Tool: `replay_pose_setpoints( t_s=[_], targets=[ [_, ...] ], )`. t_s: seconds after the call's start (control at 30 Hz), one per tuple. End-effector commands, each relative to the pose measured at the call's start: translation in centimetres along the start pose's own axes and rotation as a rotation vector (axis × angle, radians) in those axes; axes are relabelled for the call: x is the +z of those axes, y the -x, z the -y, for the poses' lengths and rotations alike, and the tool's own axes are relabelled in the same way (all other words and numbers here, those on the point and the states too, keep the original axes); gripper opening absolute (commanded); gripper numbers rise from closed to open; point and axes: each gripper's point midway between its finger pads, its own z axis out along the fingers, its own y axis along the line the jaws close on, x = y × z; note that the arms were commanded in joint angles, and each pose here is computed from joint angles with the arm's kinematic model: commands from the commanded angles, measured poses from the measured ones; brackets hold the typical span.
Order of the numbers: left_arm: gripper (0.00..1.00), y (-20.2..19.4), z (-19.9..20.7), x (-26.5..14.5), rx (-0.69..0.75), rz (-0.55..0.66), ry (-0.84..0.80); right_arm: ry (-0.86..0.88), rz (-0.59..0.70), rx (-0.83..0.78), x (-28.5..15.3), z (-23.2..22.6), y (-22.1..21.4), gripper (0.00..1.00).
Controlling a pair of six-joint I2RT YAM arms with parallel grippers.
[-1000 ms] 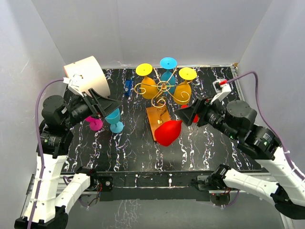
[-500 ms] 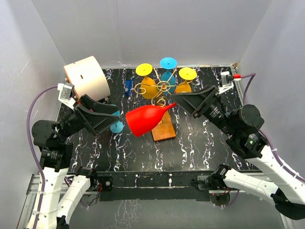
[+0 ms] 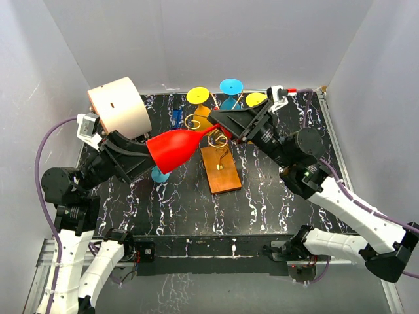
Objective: Take the wine glass off the wine glass rack
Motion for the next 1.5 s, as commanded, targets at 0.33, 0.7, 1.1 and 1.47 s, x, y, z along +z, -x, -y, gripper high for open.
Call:
replay_pose_setpoints(
  t_s=[0.33, 0.7, 1.1, 1.47],
  targets=[
    [0.08, 0.8, -0.3, 0.2, -0.039, 0.044, 0.028, 0.180, -0.007, 0.027, -0.5, -3.6, 0.1, 0.61],
    [0.00, 2.0, -0.4, 0.3, -0.026, 0.079, 0.095, 0.075, 0.077, -0.154, -1.9, -2.8, 1.9, 0.98],
    [0.00, 5.6, -1.9, -1.1, 0.114, 0.164, 0.399, -0.204, 0.350, -0.433, -7.0, -2.9, 9.3, 0.98],
    [0.00, 9.7, -9.1, -18.1, 0.267, 0.270, 1.563, -0.332, 0.474, -0.612, -11.1, -2.5, 12.4, 0.98]
  ],
)
